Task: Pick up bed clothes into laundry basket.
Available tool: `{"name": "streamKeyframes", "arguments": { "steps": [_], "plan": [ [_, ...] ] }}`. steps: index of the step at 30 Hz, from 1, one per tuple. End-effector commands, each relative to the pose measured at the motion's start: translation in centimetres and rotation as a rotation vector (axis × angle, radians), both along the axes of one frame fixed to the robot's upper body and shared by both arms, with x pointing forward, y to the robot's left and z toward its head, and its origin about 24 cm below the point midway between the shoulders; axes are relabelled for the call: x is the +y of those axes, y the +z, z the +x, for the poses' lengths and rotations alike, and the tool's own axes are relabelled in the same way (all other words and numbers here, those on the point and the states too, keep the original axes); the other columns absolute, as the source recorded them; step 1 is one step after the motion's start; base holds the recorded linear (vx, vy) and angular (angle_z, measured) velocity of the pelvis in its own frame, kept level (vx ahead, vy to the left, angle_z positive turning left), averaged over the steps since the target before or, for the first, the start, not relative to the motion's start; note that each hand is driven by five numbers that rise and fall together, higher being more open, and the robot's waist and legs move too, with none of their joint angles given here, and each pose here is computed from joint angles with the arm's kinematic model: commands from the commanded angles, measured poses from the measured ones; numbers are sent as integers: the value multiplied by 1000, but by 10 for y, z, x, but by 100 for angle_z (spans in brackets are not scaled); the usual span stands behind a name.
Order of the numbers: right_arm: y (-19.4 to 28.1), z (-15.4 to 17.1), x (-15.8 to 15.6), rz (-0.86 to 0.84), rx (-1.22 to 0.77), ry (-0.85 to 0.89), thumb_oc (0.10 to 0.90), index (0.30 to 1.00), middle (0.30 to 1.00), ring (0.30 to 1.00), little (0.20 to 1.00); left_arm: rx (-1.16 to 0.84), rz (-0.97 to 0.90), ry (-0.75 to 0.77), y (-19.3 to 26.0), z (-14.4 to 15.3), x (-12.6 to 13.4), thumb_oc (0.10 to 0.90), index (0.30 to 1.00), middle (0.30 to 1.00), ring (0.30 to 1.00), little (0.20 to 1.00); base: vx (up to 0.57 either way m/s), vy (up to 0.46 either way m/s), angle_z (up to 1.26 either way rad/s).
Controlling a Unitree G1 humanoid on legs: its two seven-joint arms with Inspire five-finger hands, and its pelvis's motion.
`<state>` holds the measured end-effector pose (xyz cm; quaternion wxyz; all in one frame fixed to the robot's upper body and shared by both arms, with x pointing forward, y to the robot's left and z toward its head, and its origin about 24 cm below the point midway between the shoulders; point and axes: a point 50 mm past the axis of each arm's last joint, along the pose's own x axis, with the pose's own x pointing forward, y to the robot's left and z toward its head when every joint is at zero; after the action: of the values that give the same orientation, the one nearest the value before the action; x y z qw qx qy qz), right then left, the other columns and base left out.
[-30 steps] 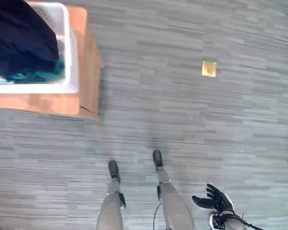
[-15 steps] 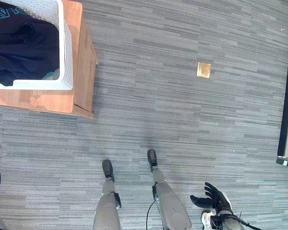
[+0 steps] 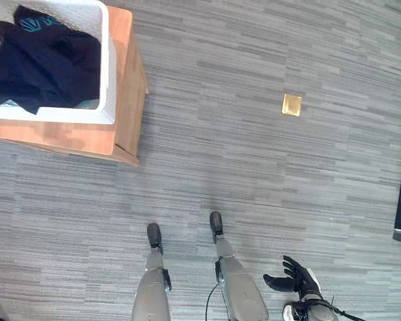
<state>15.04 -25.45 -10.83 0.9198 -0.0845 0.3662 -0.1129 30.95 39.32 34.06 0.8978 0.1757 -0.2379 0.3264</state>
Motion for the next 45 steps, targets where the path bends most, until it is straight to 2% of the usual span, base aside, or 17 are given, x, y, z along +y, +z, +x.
{"name": "streamKeyframes", "arguments": {
  "steps": [1, 8, 11, 14, 16, 17, 20, 23, 24, 26, 28, 29, 31, 37, 40, 42, 45],
  "plan": [
    [-4, -48, -48, -124, 149, -97, 800, 900, 900, 900, 900, -323, 99, 102, 73, -53, 8, 800, 900, 900, 900, 900, 0, 0, 0],
    [-5, -49, -54, -146, 184, -90, 800, 900, 900, 900, 900, -369, 156, 28, 80, -54, -7, 800, 900, 900, 900, 900, 1, -25, 7],
    [-1, -38, -54, -135, 138, -114, 800, 900, 900, 900, 900, -438, 133, -88, 69, -51, -22, 800, 900, 900, 900, 900, 14, -67, 4],
    [25, -4, -45, -115, -70, -80, 800, 900, 900, 900, 900, -460, 20, -152, 19, -51, -19, 800, 900, 900, 900, 900, 35, -116, 15],
    [58, 25, -28, -104, -291, -11, 800, 900, 900, 900, 900, -422, -98, -246, -37, -39, -33, 800, 900, 900, 900, 900, 0, -264, 50],
    [58, 24, -29, -106, -290, -9, 800, 900, 900, 900, 900, -421, -100, -244, -38, -40, -32, 800, 900, 900, 900, 900, -2, -155, 82],
    [90, 44, -10, -88, -486, 43, 800, 900, 900, 900, 900, -345, -324, -305, -129, -46, -48, 800, 900, 900, 900, 900, 35, -289, 151],
    [116, 56, 12, -50, -617, 152, 800, 900, 900, 900, 900, -274, -577, -311, -200, -49, -74, 800, 900, 900, 900, 900, -36, -303, 112],
    [124, 58, 12, -65, -644, 178, 800, 900, 900, 900, 900, -222, -588, -319, -212, -49, -76, 800, 900, 900, 900, 900, -154, -357, 167],
    [143, 72, 23, -105, -704, 318, 800, 900, 900, 900, 900, -196, -676, -245, -244, -70, -74, 800, 900, 900, 900, 900, -224, -388, 157],
    [167, 86, 31, -117, -799, 398, 800, 900, 900, 900, 900, -198, -851, -238, -277, -83, -81, 800, 900, 900, 900, 900, -289, -449, 123],
    [172, 91, 32, -113, -810, 426, 800, 900, 900, 900, 900, -135, -850, -250, -287, -87, -88, 800, 900, 900, 900, 900, -315, -370, 168],
    [178, 95, 31, -50, -830, 418, 800, 900, 900, 900, 900, 54, -787, -280, -308, -104, -98, 800, 900, 900, 900, 900, -521, -277, 239],
    [170, 90, 40, 49, -849, 359, 800, 900, 900, 900, 900, 183, -855, -401, -328, -107, -126, 800, 900, 900, 900, 900, -365, -212, 241],
    [155, 83, 47, 171, -806, 336, 800, 900, 900, 900, 900, 276, -922, -485, -346, -104, -149, 800, 900, 900, 900, 900, -214, -49, 259],
    [137, 70, 48, 280, -758, 234, 800, 900, 900, 900, 900, 337, -926, -549, -351, -99, -169, 800, 900, 900, 900, 900, -61, 104, 238],
    [127, 62, 62, 380, -720, 246, 800, 900, 900, 900, 900, 385, -909, -616, -351, -95, -187, 800, 900, 900, 900, 900, -82, 277, 213]
  ]
}}
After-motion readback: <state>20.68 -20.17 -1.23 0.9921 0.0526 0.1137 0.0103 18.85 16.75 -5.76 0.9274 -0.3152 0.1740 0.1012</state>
